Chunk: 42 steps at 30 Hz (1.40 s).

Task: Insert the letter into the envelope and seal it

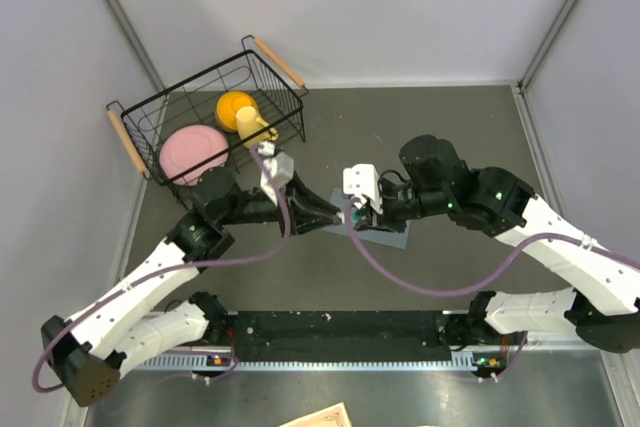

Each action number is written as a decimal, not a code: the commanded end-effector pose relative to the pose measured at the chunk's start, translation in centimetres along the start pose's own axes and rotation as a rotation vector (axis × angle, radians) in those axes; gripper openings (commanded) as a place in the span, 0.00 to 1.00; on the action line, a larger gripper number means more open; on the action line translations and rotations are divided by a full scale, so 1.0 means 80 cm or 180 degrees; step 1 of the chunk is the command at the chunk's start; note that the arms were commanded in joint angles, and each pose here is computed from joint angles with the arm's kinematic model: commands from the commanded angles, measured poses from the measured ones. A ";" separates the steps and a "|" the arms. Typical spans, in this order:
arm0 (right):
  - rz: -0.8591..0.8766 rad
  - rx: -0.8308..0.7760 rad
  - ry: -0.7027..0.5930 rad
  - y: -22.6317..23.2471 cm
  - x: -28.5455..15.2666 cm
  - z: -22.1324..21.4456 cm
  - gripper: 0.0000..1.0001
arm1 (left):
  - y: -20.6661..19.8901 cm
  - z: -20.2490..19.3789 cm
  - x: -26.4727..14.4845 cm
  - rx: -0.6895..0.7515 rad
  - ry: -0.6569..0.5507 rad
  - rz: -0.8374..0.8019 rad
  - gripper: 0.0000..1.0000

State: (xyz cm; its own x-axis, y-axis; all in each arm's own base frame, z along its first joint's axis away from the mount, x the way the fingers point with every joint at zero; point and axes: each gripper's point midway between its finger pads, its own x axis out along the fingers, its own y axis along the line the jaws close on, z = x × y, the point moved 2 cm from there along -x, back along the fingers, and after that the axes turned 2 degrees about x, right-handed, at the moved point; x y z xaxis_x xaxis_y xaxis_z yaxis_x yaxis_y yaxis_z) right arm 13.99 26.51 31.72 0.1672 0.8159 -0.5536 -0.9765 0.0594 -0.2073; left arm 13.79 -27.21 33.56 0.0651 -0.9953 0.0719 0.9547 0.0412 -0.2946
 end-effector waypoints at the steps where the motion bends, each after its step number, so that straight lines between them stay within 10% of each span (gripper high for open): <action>1: 0.0614 0.0201 -0.0399 0.039 0.003 0.033 0.00 | -0.064 0.009 -0.012 0.2125 0.0002 -0.0846 0.06; 5: 0.1252 0.0562 -0.0488 0.072 0.003 0.039 0.00 | -0.059 -0.017 -0.026 0.4168 0.0079 -0.1227 0.06; 10: 0.1780 0.0983 -0.0516 0.097 -0.001 0.043 0.00 | -0.050 -0.021 -0.034 0.5281 0.0040 -0.1082 0.23; 17: 0.1702 0.0965 -0.0572 0.088 -0.004 0.046 0.00 | -0.077 0.001 -0.040 0.4078 0.0087 -0.1104 0.81; 42: 0.1909 0.0752 -0.0711 0.098 -0.002 0.057 0.00 | -0.105 -0.015 -0.005 0.3910 -0.0084 -0.1745 0.43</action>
State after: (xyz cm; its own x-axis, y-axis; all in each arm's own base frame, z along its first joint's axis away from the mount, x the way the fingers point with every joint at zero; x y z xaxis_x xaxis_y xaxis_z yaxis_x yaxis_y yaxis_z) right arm 6.12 28.98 32.25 -0.3924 0.8367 -0.3821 -0.8986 -0.2601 0.3532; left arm 6.10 -27.00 33.91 -0.3760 -0.9214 -0.0980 0.5452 -0.3055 0.7806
